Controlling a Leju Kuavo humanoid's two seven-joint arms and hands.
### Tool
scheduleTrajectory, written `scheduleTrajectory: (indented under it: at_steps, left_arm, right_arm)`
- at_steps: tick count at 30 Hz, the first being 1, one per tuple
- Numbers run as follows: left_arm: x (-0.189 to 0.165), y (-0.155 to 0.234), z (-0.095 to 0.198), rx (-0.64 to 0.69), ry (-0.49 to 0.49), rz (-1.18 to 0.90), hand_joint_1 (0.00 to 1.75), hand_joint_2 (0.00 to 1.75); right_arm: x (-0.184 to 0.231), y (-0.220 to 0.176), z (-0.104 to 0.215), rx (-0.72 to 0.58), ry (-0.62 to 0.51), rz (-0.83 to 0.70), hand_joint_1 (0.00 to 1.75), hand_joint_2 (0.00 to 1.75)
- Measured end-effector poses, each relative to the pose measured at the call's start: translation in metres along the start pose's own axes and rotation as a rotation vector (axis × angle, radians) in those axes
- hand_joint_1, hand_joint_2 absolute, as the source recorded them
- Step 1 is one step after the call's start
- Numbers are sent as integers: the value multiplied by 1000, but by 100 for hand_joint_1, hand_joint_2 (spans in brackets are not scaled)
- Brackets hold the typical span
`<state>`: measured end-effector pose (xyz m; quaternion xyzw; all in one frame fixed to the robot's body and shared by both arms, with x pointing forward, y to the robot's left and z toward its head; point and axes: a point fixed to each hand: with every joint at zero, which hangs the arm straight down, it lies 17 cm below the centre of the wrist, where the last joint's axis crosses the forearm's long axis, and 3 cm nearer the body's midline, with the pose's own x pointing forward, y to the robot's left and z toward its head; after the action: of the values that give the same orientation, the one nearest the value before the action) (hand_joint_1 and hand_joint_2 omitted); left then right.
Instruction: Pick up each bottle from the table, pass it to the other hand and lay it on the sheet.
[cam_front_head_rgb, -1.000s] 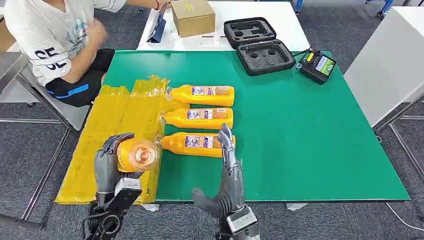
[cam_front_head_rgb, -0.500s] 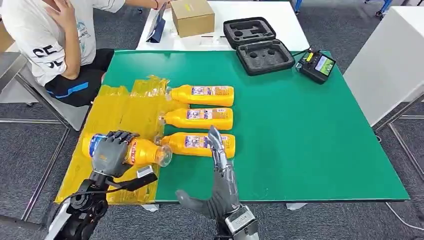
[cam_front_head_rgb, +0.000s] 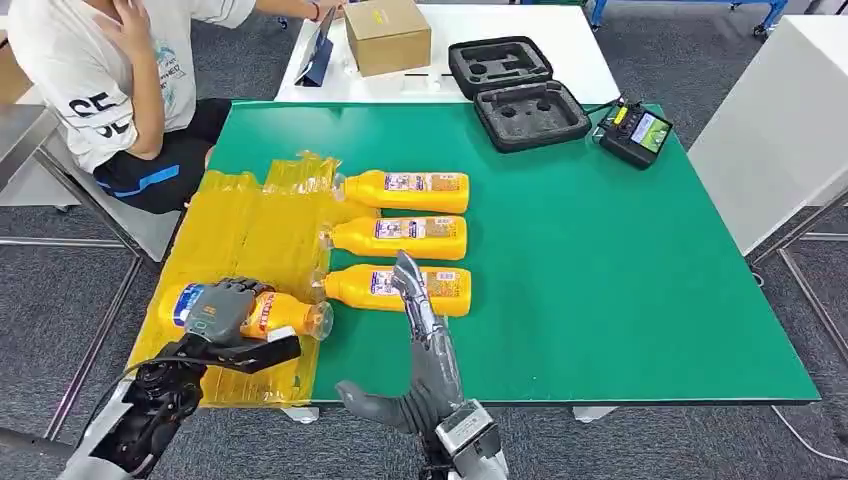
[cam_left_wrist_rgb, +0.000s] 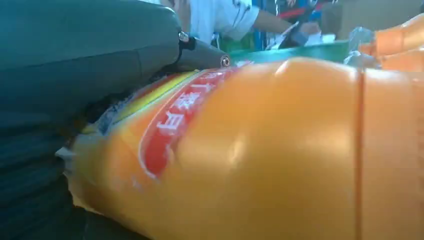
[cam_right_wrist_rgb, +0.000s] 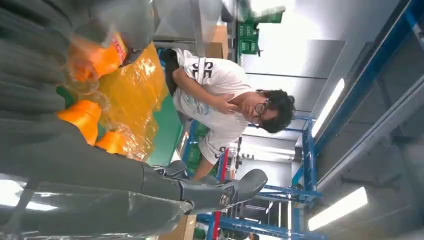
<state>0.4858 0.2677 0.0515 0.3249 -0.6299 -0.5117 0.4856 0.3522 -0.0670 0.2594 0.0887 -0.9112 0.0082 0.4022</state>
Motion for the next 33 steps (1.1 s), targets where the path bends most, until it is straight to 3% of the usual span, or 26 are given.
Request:
scheduleTrajectory:
  at_steps: [2, 3, 4, 5, 7, 8, 9, 11, 14, 23, 24, 33]
  left_arm:
    - [-2, -3, -3, -33, 6, 31, 171, 175]
    - [-4, -4, -4, -42, 7, 38, 138, 175]
    - [-4, -5, -4, -47, 7, 39, 33, 175]
    - [-4, -5, -5, -51, 8, 46, 26, 175]
    - [-5, -7, -7, -80, 12, 74, 23, 175]
    - [-6, -9, -9, -100, 14, 93, 10, 175]
    - [-7, -9, -10, -118, 14, 107, 19, 175]
    - [-9, -12, -11, -149, 16, 129, 5, 175]
    - [-12, -12, -17, -193, 18, 155, 0, 175]
    - [-14, -17, -24, -258, 12, 203, 0, 175]
    - [-13, -17, -25, -265, 10, 217, 0, 0]
    - [-2, -19, -23, -315, -7, 376, 0, 0]
  right_arm:
    - [-3, 1, 1, 5, 7, -1, 0, 175]
    - [-4, 2, 1, 6, 9, -1, 0, 175]
    - [-4, 2, 2, 8, 11, 0, 0, 175]
    - [-5, 2, 2, 9, 13, 0, 0, 175]
    - [-7, 4, 3, 15, 19, -4, 0, 175]
    - [-8, 5, 3, 18, 21, -4, 0, 175]
    - [-9, 6, 4, 22, 23, -5, 0, 175]
    - [-11, 7, 4, 27, 28, -7, 0, 175]
    - [-14, 8, 6, 33, 35, -7, 0, 175]
    - [-22, 9, 9, 40, 53, 7, 0, 175]
    - [-22, 9, 10, 41, 55, 8, 0, 175]
    - [-34, 11, 16, 55, 81, 28, 0, 175]
